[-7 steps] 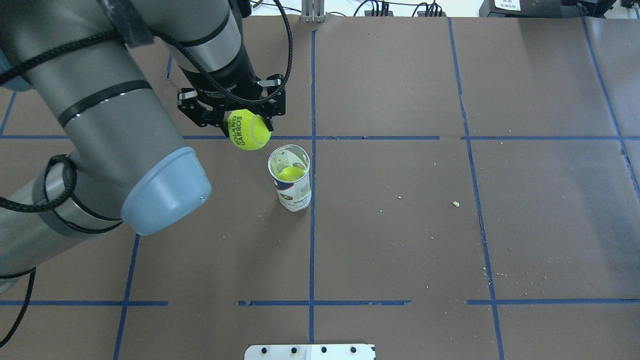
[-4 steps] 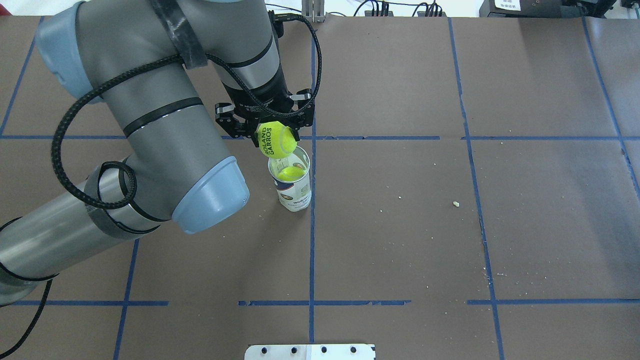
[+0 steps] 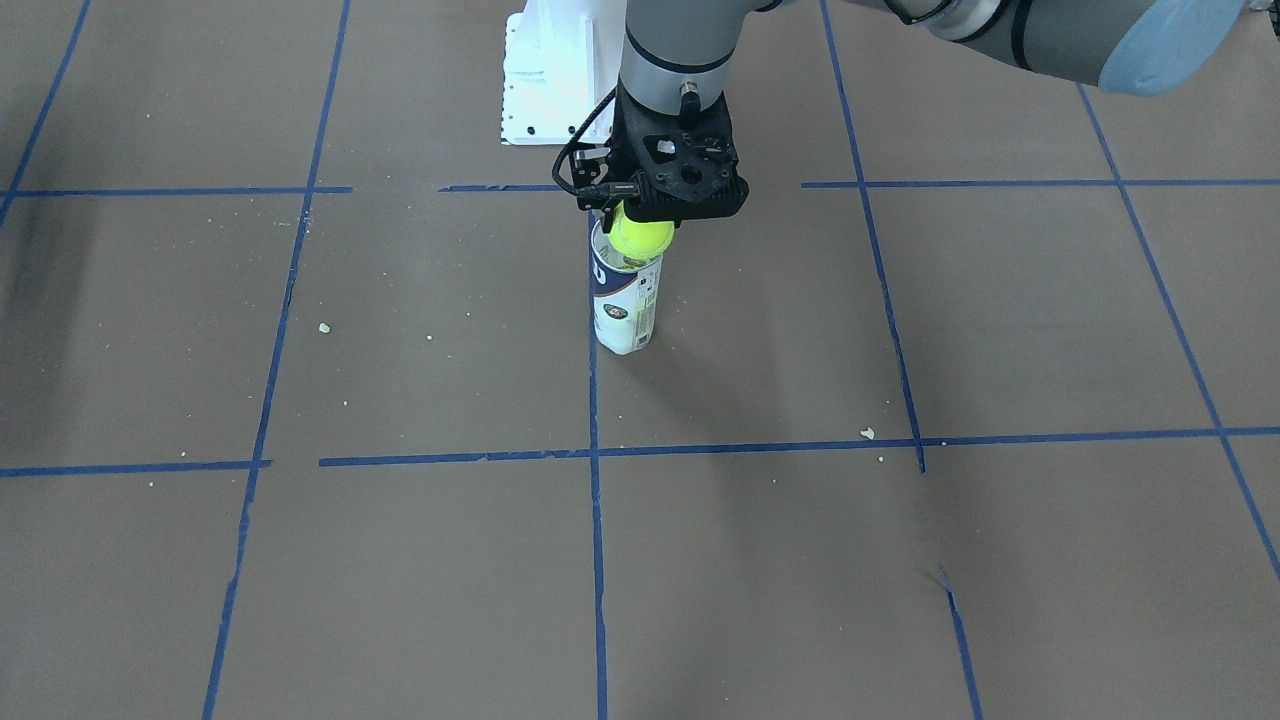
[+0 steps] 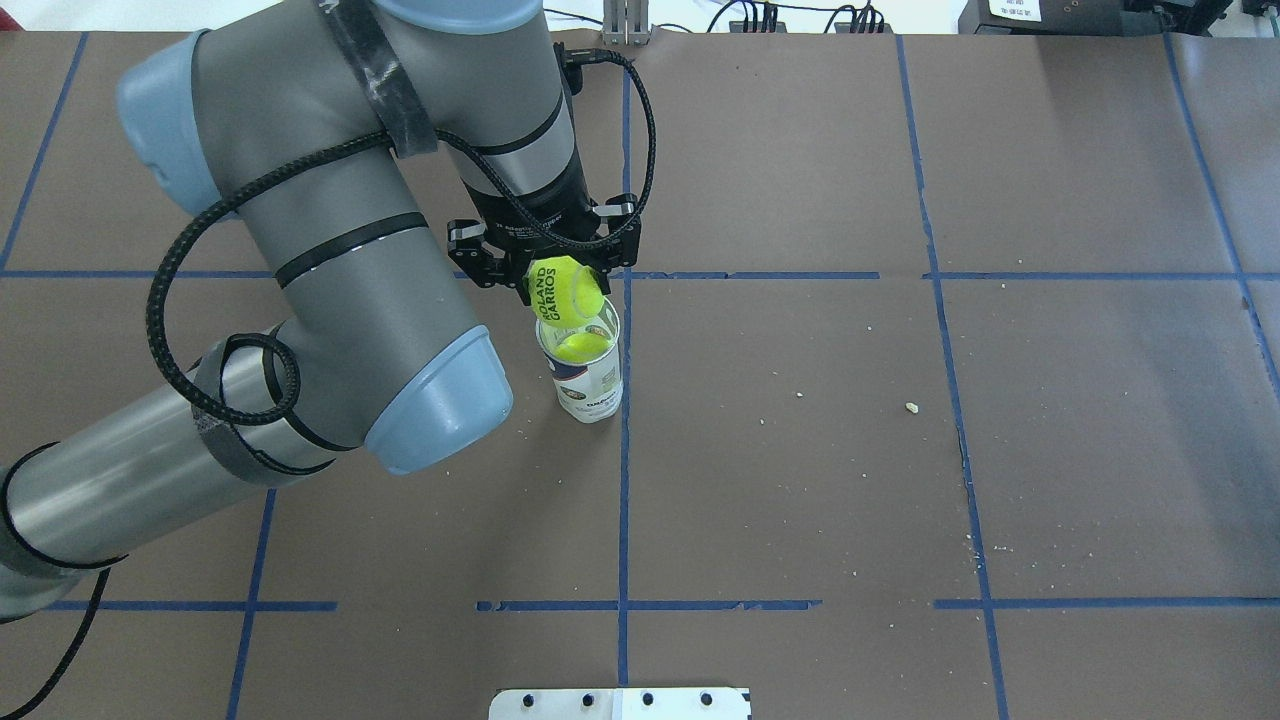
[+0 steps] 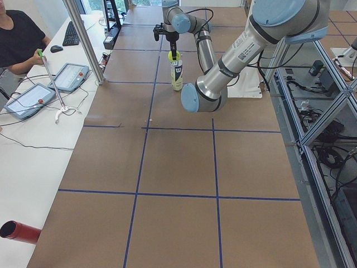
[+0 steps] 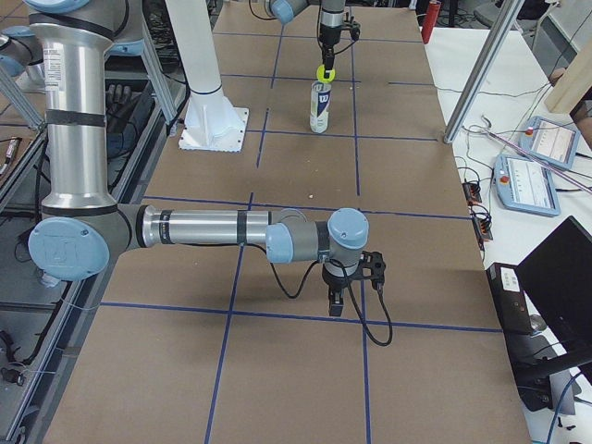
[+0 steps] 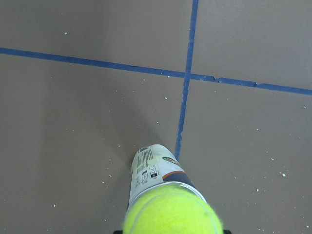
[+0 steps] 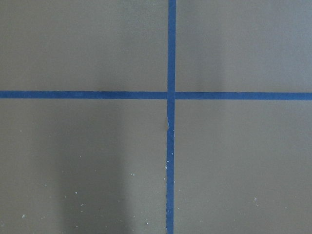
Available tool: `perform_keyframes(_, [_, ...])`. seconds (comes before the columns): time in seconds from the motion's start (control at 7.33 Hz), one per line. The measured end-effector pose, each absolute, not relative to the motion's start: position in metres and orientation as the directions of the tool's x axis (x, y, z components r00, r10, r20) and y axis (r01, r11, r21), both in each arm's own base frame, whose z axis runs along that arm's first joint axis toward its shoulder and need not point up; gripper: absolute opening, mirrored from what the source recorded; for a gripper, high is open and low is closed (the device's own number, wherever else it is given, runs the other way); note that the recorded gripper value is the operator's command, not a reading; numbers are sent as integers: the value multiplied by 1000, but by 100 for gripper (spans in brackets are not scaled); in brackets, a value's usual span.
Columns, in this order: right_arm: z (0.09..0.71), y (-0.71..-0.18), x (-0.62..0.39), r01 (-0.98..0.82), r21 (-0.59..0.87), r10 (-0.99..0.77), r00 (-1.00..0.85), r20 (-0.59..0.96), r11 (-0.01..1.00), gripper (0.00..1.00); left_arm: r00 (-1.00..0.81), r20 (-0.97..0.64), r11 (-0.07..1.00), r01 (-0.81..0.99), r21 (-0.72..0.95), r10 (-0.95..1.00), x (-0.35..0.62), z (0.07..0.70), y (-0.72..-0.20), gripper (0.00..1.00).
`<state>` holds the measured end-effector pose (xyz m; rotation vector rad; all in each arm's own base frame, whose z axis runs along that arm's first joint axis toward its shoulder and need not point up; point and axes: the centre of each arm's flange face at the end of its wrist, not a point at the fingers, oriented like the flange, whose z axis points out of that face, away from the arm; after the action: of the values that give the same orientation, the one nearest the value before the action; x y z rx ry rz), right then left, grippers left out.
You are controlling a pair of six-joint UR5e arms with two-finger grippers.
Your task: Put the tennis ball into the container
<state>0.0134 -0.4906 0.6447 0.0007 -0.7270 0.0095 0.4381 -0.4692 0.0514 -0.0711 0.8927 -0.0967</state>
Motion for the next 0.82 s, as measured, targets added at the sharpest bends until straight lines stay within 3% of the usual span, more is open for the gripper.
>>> perform_keyframes(0.82, [645, -491, 13, -9, -3, 8, 747, 665, 1000, 100, 605, -791, 996, 40, -75, -84, 435, 54, -459, 100])
